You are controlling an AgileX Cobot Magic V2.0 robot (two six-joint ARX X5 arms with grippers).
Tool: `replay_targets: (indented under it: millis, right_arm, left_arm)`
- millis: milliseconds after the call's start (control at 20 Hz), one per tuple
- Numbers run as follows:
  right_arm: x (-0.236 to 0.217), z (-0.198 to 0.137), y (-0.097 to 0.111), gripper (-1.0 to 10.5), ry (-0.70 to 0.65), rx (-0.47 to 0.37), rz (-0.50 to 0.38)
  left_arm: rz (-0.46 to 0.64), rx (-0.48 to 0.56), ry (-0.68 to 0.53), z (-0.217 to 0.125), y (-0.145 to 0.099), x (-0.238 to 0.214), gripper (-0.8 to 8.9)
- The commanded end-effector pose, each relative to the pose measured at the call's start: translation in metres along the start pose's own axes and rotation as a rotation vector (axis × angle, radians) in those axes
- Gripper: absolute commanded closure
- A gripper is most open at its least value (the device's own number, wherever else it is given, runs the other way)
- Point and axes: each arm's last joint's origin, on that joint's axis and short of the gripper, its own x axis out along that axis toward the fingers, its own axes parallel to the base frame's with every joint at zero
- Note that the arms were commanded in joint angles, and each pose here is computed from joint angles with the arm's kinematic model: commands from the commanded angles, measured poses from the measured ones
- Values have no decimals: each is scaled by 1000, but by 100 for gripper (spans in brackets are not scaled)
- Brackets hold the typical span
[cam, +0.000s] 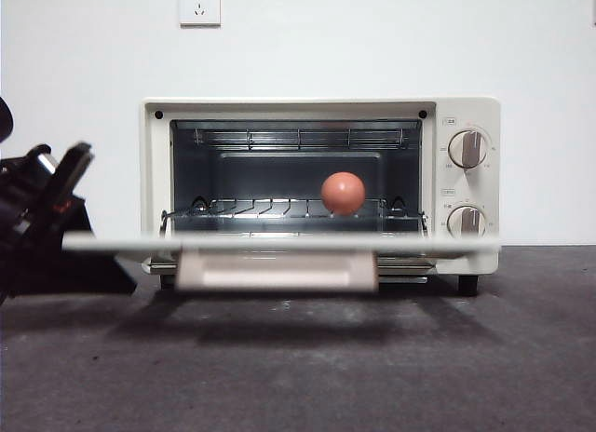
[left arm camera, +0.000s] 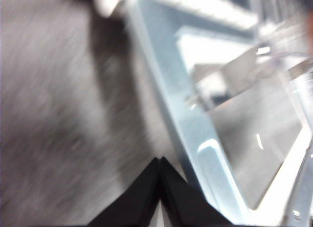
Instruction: Eggoven
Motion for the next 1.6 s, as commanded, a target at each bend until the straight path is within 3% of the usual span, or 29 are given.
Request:
replay_targets:
  millis: [50,550,800,1150,1350,1600]
  right_arm:
    - [-3,5,2,627,-15,-8,10]
    - [-2,2,1,627,13,-8,-1]
    - [-2,2,1,627,13,-8,-1]
    - [-1,2,1,628,18,-9,-2]
    - [2,0,1,628,37,-14,-7]
    - [10,-8,0,644,54,-18,-3]
  left_arm:
    - [-121,-3,-38,13,-6,0,807]
    - [-221,25,-303,46,-20,-14,807]
    - [-234,33,-323,49,-26,-19,806]
    - [-247,110,-372,53,-56,-42,806]
    - [-194,170,-385,46,-78,-59,806]
    - [-46,265,-404,26,-108,-84,806]
